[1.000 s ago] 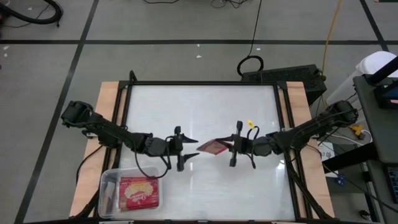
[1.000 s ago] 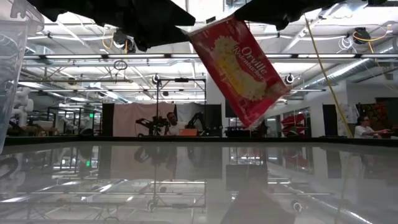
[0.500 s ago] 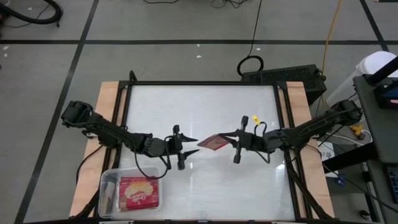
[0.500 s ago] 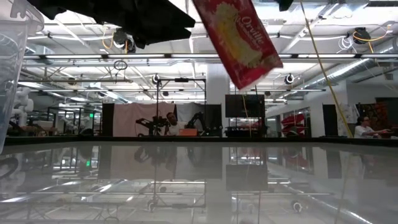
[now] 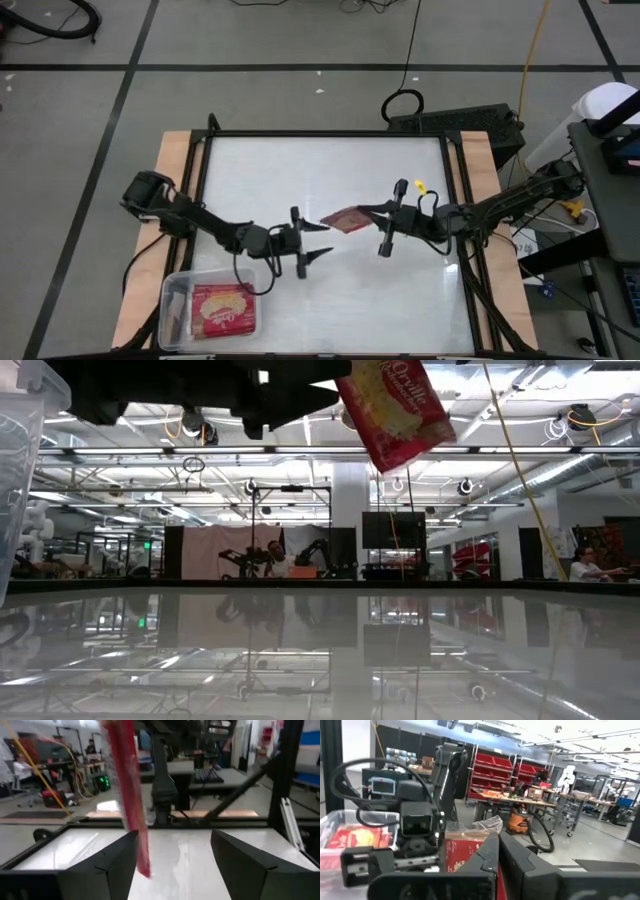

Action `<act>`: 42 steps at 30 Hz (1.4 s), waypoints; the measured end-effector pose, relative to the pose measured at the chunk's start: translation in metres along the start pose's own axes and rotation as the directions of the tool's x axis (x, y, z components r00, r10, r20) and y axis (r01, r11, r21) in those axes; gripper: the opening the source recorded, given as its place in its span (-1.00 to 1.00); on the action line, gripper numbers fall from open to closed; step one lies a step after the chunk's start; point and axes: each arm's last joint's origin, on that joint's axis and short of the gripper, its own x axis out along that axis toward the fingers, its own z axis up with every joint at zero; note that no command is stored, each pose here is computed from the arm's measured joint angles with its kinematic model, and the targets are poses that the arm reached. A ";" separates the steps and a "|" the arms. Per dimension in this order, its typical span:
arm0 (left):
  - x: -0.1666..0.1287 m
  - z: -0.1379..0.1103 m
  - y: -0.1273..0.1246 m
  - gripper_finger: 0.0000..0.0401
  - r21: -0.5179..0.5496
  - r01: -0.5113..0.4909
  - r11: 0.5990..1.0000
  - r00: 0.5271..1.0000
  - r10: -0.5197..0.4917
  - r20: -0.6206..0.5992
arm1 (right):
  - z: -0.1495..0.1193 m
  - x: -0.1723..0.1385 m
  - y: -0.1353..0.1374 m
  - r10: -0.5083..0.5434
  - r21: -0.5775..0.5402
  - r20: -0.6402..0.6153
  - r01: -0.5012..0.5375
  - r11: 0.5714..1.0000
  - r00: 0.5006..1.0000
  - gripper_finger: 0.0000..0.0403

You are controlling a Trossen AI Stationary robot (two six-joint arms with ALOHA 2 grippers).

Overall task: Sort popcorn bags into baskets
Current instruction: Put the popcorn bag into the transparent bin

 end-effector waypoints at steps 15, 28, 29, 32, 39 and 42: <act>0.024 0.001 0.019 -0.41 -0.023 -0.022 1.000 0.998 0.023 0.066 | -0.010 0.000 0.002 -0.001 0.043 0.040 -0.001 0.999 0.999 -1.00; 0.020 0.003 0.024 -0.91 0.032 -0.023 0.999 0.998 0.025 -0.060 | -0.019 -0.008 0.011 0.027 0.130 -0.059 -0.019 0.991 0.998 -0.96; 0.018 0.005 0.025 -0.93 0.034 -0.023 0.999 0.996 0.026 -0.087 | -0.020 -0.010 0.012 0.021 0.146 -0.078 -0.010 0.989 0.997 -0.92; 0.008 0.015 0.029 -0.94 0.053 -0.017 0.998 0.985 0.025 -0.170 | -0.026 -0.016 0.015 0.008 0.197 -0.155 0.023 0.980 0.988 -0.78; -0.019 0.045 0.045 -0.94 0.104 -0.007 0.995 0.954 0.037 -0.297 | -0.024 -0.020 0.025 0.034 0.309 -0.196 0.029 0.950 0.980 -0.47; -0.029 0.049 0.056 -0.94 0.113 -0.025 0.993 0.931 0.064 -0.360 | -0.005 -0.012 0.032 0.046 0.274 -0.222 0.017 0.961 0.974 -0.40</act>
